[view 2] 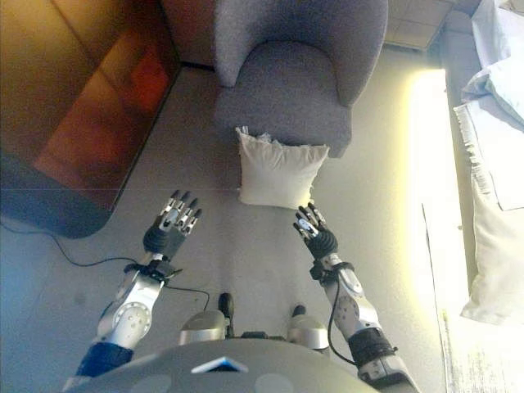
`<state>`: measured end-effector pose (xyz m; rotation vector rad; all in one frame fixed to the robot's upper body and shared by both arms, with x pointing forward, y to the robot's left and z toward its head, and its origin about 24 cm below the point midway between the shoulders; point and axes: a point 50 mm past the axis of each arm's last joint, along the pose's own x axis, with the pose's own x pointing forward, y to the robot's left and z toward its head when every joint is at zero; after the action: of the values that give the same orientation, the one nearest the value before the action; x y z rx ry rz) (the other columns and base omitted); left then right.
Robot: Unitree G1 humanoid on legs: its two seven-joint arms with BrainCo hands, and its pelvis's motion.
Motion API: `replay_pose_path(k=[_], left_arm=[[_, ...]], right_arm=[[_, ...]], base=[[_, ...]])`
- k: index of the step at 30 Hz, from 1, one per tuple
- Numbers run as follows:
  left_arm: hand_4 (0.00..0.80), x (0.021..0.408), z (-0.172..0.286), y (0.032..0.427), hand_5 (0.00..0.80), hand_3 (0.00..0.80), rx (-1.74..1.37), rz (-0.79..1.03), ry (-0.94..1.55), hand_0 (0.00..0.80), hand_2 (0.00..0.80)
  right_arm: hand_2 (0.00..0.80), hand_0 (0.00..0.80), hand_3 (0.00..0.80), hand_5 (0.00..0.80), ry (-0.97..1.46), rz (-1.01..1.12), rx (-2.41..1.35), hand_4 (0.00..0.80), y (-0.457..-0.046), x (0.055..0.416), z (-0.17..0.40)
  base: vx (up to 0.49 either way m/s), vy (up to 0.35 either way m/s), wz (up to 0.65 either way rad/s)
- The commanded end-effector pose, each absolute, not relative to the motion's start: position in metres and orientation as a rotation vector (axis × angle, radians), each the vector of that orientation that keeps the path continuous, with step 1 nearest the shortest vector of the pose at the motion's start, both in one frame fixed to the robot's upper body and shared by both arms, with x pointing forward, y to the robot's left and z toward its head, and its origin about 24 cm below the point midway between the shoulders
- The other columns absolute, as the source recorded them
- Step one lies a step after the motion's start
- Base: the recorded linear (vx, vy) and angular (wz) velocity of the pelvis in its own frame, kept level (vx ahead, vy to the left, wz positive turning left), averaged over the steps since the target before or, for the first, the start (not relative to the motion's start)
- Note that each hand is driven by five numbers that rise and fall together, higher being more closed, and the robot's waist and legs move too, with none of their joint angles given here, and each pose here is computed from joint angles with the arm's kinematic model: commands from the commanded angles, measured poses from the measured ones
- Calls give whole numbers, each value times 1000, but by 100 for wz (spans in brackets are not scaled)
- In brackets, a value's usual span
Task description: Pick up the cushion and take it to the sofa
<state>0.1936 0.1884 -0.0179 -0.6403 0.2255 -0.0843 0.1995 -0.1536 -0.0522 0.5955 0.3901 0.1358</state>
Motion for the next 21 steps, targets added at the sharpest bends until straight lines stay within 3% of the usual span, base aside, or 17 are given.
replay_pose_path(k=[1,21], left_arm=[[0,205,3,184,0,0,-598,-146,104,0,0],[0,193,1,199,0,0,-542,-96,93,0,0]], right_arm=[[0,0,0,0,257,167,593,0,-156,217,-30],[0,0,0,0,280,129,604,0,-163,207,-37]], base=[[0,0,0],[12,-13,0]])
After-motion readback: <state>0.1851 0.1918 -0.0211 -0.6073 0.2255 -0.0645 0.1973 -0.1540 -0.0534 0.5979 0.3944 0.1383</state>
